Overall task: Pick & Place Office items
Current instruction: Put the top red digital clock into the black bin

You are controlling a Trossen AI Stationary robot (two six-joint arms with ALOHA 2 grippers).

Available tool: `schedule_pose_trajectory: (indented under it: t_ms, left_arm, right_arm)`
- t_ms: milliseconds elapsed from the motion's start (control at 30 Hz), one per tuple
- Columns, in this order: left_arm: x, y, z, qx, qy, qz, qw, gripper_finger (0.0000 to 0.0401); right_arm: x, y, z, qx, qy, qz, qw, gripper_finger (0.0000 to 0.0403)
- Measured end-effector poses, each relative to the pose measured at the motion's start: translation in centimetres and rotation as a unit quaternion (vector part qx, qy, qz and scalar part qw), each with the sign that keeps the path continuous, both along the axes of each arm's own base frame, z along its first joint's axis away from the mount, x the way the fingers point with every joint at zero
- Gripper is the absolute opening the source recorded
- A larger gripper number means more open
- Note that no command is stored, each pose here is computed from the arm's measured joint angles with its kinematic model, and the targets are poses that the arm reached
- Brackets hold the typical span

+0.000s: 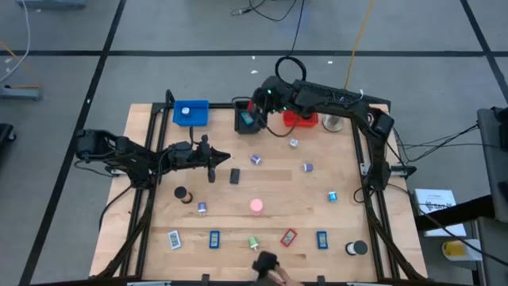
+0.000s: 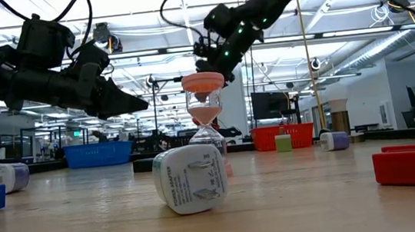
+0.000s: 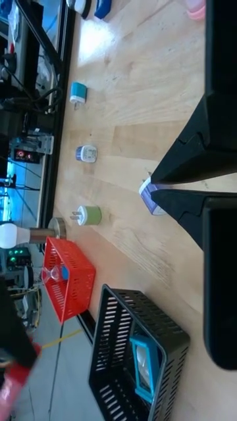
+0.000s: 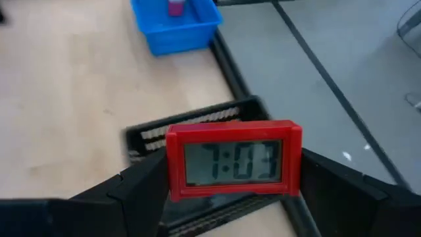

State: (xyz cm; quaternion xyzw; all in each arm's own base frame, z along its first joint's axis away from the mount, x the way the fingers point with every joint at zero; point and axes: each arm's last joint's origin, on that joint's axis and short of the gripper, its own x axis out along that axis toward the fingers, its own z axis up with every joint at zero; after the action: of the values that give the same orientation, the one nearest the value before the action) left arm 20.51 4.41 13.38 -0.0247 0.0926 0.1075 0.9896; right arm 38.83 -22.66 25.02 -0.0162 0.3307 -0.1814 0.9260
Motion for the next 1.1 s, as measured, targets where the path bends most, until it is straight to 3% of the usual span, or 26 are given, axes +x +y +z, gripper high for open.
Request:
schedule_pose_trajectory:
  t_ms: [400,1100]
  left_arm:
    - [0.0,0.0,0.0,0.002,0.001,0.003,1.000,0.0031]
    - [0.0,0.0,0.0,0.003,0.001,0.003,1.000,0.0031]
  right_arm:
    - [2.4,-4.3,-4.1,0.015,0.102,0.061,0.993,0.0293]
    - [2.2,-4.6,-5.4,0.048,0.107,0.072,0.990,0.0293]
